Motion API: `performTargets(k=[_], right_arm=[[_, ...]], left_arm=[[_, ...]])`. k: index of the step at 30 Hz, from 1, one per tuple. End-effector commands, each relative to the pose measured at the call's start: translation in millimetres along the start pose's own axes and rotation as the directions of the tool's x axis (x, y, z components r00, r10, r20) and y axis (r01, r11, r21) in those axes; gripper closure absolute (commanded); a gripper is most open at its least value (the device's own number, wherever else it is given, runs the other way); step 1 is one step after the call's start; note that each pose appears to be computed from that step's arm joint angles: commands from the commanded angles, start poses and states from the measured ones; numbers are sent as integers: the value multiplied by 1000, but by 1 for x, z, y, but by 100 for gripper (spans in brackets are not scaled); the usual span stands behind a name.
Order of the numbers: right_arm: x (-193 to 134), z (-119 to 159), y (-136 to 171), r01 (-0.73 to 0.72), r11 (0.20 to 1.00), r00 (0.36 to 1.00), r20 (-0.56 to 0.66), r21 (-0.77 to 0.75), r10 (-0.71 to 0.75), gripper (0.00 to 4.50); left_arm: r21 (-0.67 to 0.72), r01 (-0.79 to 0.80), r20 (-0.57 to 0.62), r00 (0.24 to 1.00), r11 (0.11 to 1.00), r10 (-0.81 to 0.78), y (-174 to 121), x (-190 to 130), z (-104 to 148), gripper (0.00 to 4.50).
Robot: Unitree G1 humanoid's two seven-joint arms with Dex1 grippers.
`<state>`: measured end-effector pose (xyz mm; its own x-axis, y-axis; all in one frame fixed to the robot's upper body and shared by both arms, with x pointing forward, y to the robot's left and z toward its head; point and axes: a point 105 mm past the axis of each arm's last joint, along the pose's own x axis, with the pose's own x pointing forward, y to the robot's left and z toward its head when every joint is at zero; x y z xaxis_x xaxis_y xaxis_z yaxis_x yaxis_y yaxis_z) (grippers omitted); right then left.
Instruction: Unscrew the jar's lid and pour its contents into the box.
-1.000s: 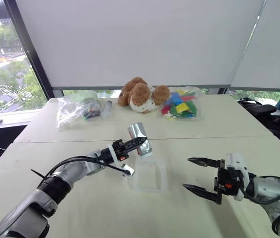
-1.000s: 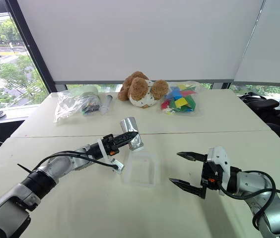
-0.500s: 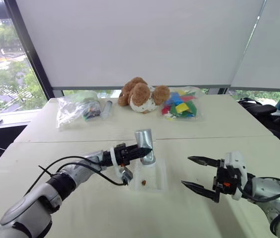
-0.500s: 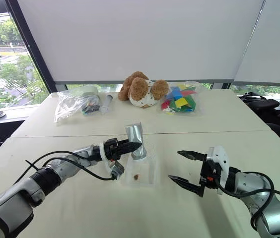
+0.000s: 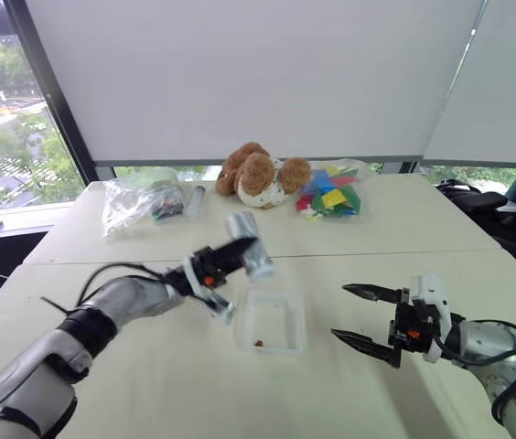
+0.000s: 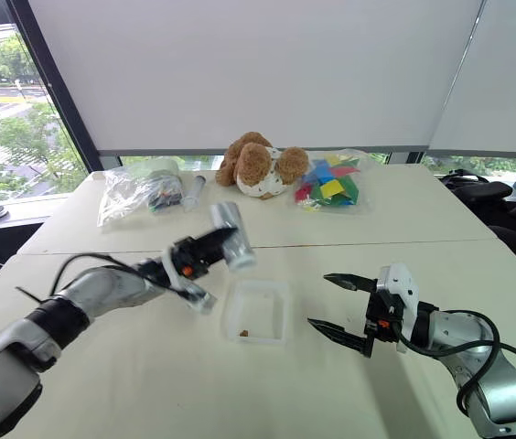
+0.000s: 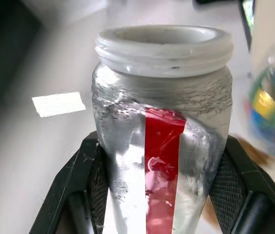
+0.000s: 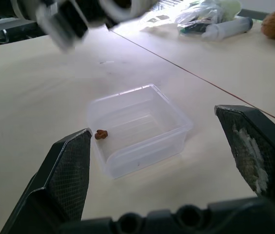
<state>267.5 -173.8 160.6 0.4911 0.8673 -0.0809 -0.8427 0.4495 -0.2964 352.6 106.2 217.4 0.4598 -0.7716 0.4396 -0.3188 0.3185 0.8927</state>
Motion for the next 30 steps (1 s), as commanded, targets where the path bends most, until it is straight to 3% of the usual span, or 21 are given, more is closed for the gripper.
performTargets(k=[1, 4, 7, 9, 12, 14, 18, 26, 30], right_arm=[[0, 8, -4, -7, 999, 1000, 25, -35, 8, 8], [1, 8, -5, -16, 999, 999, 32, -34, 17, 8], [8, 11, -7, -32, 999, 998, 61, -44, 35, 8], [17, 19, -7, -40, 996, 993, 106, -76, 48, 8], [28, 33, -3, -68, 991, 976, 198, -119, 91, 8], [34, 39, -1, -88, 986, 963, 240, -140, 120, 8], [44, 46, -1, -90, 983, 949, 285, -158, 133, 8], [46, 38, -4, -88, 985, 953, 274, -151, 128, 8], [42, 36, -6, -78, 986, 958, 264, -149, 116, 8]], left_arm=[[-423, -78, -130, 991, 903, 25, 23, -5, -6, 238], [-573, -110, -207, 978, 812, -14, 29, -14, -11, 238], [-733, -271, -407, 910, 624, -83, 25, -46, -32, 238], [-759, -374, -511, 849, 532, -132, 19, -78, -44, 238], [-774, -585, -628, 757, 241, -179, 14, -122, -59, 238], [-750, -647, -661, 724, 138, -198, 12, -144, -63, 238], [-618, -764, -786, 596, 182, -167, 13, -188, -80, 238], [-482, -822, -876, 448, 305, -178, -14, -237, -87, 238], [-474, -823, -881, 439, 315, -179, -20, -241, -85, 238]])
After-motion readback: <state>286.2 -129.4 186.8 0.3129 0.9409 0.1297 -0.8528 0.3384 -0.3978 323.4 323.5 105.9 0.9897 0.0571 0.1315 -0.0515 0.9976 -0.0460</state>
